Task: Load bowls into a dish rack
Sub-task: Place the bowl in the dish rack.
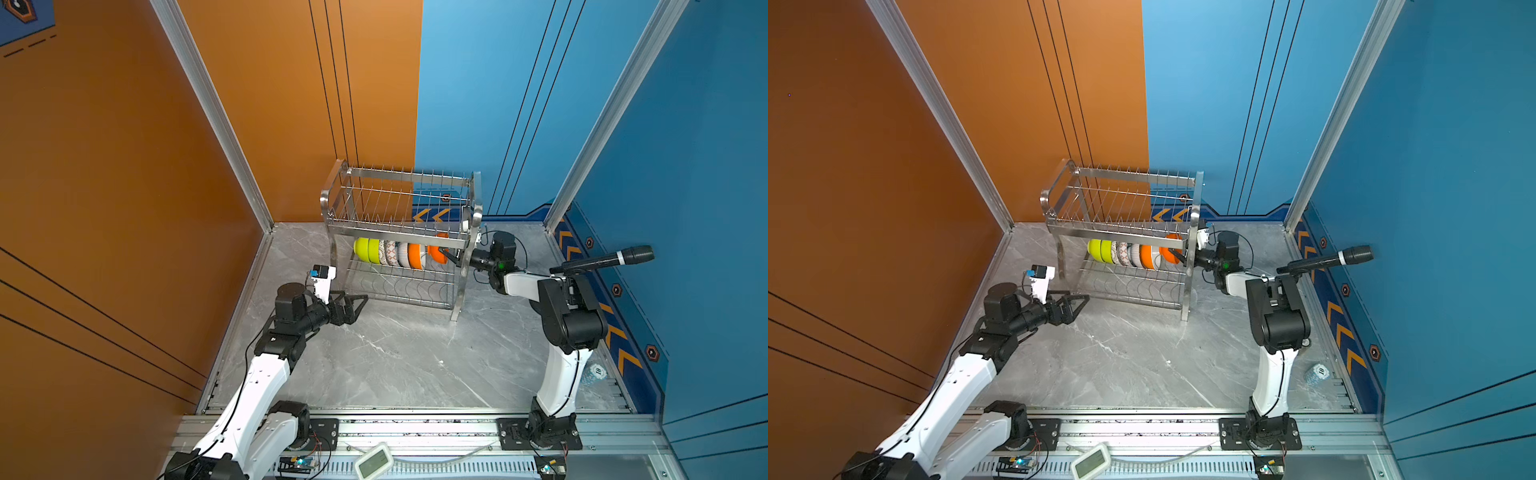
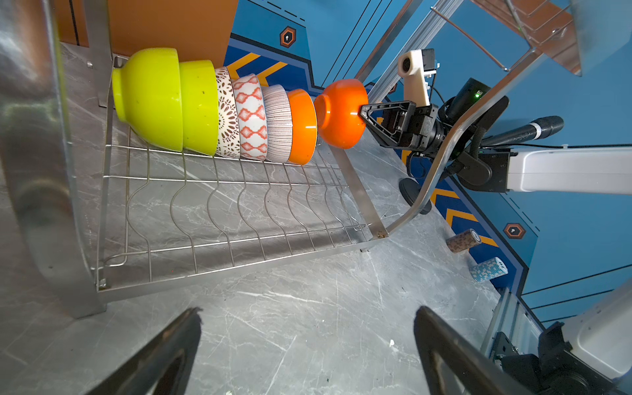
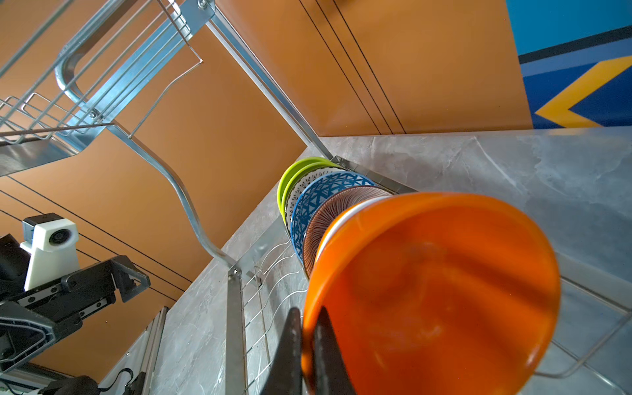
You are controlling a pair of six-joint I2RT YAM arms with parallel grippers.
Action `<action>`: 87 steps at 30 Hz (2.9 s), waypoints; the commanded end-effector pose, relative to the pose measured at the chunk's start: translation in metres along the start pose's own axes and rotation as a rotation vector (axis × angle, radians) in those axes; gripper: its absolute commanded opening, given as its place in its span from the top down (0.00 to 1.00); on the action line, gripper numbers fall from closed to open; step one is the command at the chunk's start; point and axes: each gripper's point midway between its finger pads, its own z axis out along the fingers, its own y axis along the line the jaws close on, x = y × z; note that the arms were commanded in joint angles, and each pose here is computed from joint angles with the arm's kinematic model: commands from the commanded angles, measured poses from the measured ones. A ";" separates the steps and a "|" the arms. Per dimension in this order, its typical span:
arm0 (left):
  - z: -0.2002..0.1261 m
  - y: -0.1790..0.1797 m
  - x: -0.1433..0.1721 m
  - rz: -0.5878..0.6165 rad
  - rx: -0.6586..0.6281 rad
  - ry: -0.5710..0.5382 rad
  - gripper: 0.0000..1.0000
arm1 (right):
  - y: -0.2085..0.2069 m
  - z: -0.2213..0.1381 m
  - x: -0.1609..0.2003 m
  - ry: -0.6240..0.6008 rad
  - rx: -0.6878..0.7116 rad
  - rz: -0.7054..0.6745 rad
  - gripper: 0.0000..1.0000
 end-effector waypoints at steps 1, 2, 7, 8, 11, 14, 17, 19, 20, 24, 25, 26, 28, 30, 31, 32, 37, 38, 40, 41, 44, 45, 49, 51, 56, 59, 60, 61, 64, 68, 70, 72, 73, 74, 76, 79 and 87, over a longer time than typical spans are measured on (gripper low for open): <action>0.001 0.000 0.001 0.028 -0.002 -0.008 0.02 | 0.007 0.005 -0.014 -0.053 -0.056 -0.031 0.96; 0.001 0.000 0.001 0.029 -0.002 -0.007 0.02 | 0.007 0.006 -0.014 -0.057 -0.059 -0.024 0.96; 0.002 0.000 0.001 0.029 -0.001 -0.005 0.02 | 0.005 0.011 -0.014 -0.076 -0.074 -0.012 0.96; 0.002 0.000 0.001 0.029 -0.001 -0.006 0.02 | 0.006 0.012 -0.014 -0.076 -0.076 -0.014 0.96; 0.002 0.000 0.001 0.028 -0.001 -0.006 0.02 | 0.010 0.014 -0.015 -0.079 -0.080 -0.018 0.96; 0.002 -0.001 0.001 0.029 0.001 -0.005 0.02 | 0.000 0.021 -0.002 -0.061 -0.074 0.007 0.96; 0.002 -0.001 0.002 0.027 0.000 -0.003 0.02 | -0.002 0.024 0.000 -0.061 -0.074 0.012 0.96; 0.002 0.000 0.002 0.027 -0.001 -0.003 0.02 | -0.003 0.026 0.002 -0.062 -0.074 0.016 0.95; 0.002 -0.001 0.001 0.028 0.000 -0.004 0.02 | -0.004 0.026 0.002 -0.064 -0.072 0.016 0.95; 0.002 -0.001 0.001 0.029 0.001 -0.005 0.02 | -0.006 0.027 0.004 -0.065 -0.074 0.025 0.95; 0.002 -0.001 0.001 0.029 0.002 -0.005 0.02 | -0.006 0.028 0.006 -0.064 -0.075 0.026 0.95; 0.002 -0.001 0.001 0.030 0.002 -0.004 0.02 | -0.006 0.027 0.006 -0.066 -0.073 0.025 0.95; 0.002 -0.002 0.001 0.030 0.003 -0.003 0.02 | -0.009 0.026 0.007 -0.066 -0.068 0.031 0.95; 0.002 -0.001 0.001 0.028 0.002 -0.004 0.02 | -0.010 0.026 0.008 -0.067 -0.065 0.032 0.95; 0.002 -0.001 0.002 0.029 0.003 -0.002 0.02 | -0.011 0.025 0.007 -0.069 -0.064 0.034 0.95; 0.003 -0.001 0.001 0.028 0.003 -0.002 0.02 | -0.012 0.025 0.009 -0.069 -0.063 0.037 0.94; 0.003 -0.001 0.002 0.026 0.003 0.002 0.02 | -0.017 0.024 0.013 -0.073 -0.052 0.047 0.94; 0.003 -0.001 0.002 0.025 0.004 0.003 0.02 | -0.019 0.023 0.014 -0.073 -0.049 0.050 0.94; 0.004 -0.001 0.003 0.026 0.004 0.004 0.02 | -0.022 0.022 0.016 -0.071 -0.042 0.058 0.94; 0.003 -0.001 0.002 0.027 0.004 0.002 0.02 | -0.022 0.021 0.016 -0.073 -0.038 0.059 0.93; 0.004 -0.001 0.003 0.025 0.004 0.004 0.02 | -0.027 0.018 0.019 -0.073 -0.026 0.066 0.93; 0.004 -0.001 0.003 0.025 0.005 0.005 0.02 | -0.028 0.017 0.020 -0.075 -0.022 0.065 0.93; 0.004 -0.001 0.002 0.026 0.006 0.005 0.02 | -0.032 0.012 0.023 -0.071 -0.004 0.078 0.92; 0.005 -0.001 0.002 0.025 0.007 0.007 0.02 | -0.034 0.011 0.024 -0.067 0.001 0.086 0.92; 0.005 -0.001 0.002 0.025 0.007 0.007 0.02 | -0.036 0.008 0.026 -0.062 0.005 0.093 0.91; 0.005 -0.002 0.002 0.025 0.009 0.008 0.02 | -0.036 0.007 0.026 -0.061 0.007 0.097 0.90; 0.005 -0.002 0.002 0.026 0.010 0.007 0.02 | -0.037 0.006 0.026 -0.060 0.007 0.102 0.90; 0.005 -0.003 0.001 0.027 0.010 0.006 0.02 | -0.036 0.005 0.027 -0.060 0.005 0.102 0.90; 0.005 -0.003 0.003 0.027 0.012 0.009 0.02 | -0.036 0.003 0.030 -0.057 0.002 0.110 0.89; 0.005 -0.004 0.003 0.028 0.015 0.010 0.02 | -0.037 0.000 0.035 -0.054 0.002 0.122 0.88; 0.005 -0.005 0.003 0.030 0.017 0.010 0.02 | -0.038 -0.002 0.036 -0.056 0.005 0.122 0.88; 0.006 -0.005 0.004 0.030 0.017 0.012 0.02 | -0.038 -0.003 0.035 -0.059 0.006 0.123 0.88; 0.005 -0.005 0.003 0.030 0.018 0.011 0.02 | -0.038 -0.004 0.034 -0.060 0.007 0.122 0.88; 0.005 -0.005 0.003 0.031 0.018 0.011 0.02 | -0.038 -0.004 0.034 -0.060 0.009 0.124 0.88; 0.005 -0.005 0.003 0.031 0.016 0.009 0.02 | -0.038 -0.006 0.031 -0.064 0.012 0.123 0.86; 0.005 -0.005 0.003 0.030 0.015 0.009 0.02 | -0.038 -0.009 0.026 -0.072 0.022 0.118 0.84; 0.001 0.000 -0.002 0.047 -0.028 -0.025 0.02 | -0.041 -0.021 0.024 -0.053 0.112 0.104 0.74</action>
